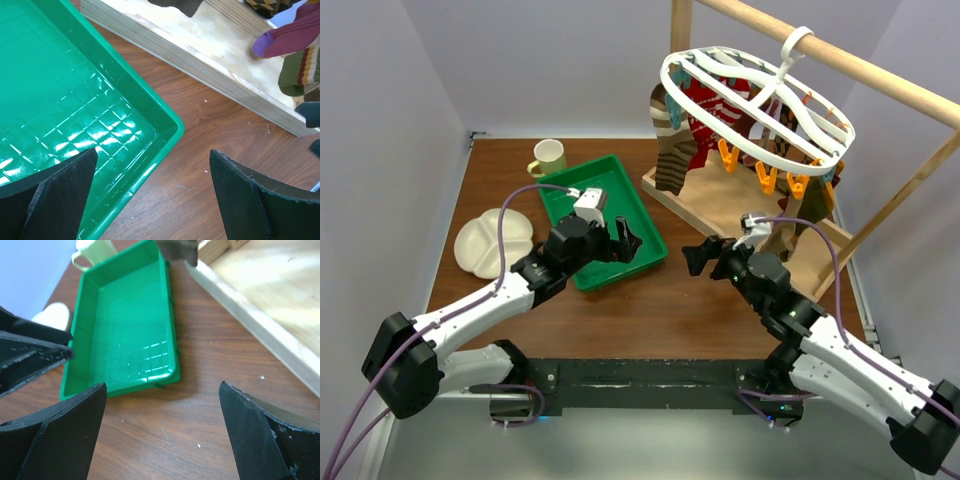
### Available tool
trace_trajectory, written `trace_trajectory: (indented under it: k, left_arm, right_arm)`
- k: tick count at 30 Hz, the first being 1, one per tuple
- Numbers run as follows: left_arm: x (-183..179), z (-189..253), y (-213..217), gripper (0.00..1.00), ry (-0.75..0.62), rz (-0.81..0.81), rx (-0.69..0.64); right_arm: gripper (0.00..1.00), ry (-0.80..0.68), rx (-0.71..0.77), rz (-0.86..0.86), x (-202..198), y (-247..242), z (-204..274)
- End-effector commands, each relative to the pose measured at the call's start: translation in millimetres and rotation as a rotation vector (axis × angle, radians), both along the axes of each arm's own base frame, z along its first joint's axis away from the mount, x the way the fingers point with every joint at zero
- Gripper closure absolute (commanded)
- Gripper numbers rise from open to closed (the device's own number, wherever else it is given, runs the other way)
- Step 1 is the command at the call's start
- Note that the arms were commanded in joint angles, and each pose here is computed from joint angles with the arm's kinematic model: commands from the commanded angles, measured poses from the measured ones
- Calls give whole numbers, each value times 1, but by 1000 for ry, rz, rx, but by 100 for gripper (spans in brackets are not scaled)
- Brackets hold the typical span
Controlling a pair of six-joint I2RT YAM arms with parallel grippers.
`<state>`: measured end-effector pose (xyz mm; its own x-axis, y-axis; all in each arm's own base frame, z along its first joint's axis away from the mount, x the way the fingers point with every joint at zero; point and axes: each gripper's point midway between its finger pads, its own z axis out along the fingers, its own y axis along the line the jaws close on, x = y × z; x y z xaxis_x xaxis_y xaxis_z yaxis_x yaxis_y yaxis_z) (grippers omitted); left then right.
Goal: Remove the socks clipped to the hanger
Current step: Remove the sock from the hanger.
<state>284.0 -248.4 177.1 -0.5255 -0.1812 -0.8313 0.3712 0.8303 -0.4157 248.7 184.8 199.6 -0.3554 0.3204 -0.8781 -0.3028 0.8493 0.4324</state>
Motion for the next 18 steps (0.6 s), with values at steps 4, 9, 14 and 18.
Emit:
trace_trajectory:
  k: [4,9,14,18]
  left_arm:
    - [-6,29,-35,0,-69,-95,-91]
    - [-8,33,-48,0,-82,-130,-108]
    - [-8,35,-53,0,-88,-148,-114]
    - [-8,39,-56,0,-102,-160,-122]
  right_arm:
    - [1,-89,18,-118,-10,-38,42]
    - [1,-108,15,-181,-20,-63,64]
    - [1,-131,-13,-245,-30,-88,88]
    - [1,-129,-30,-285,-35,-101,97]
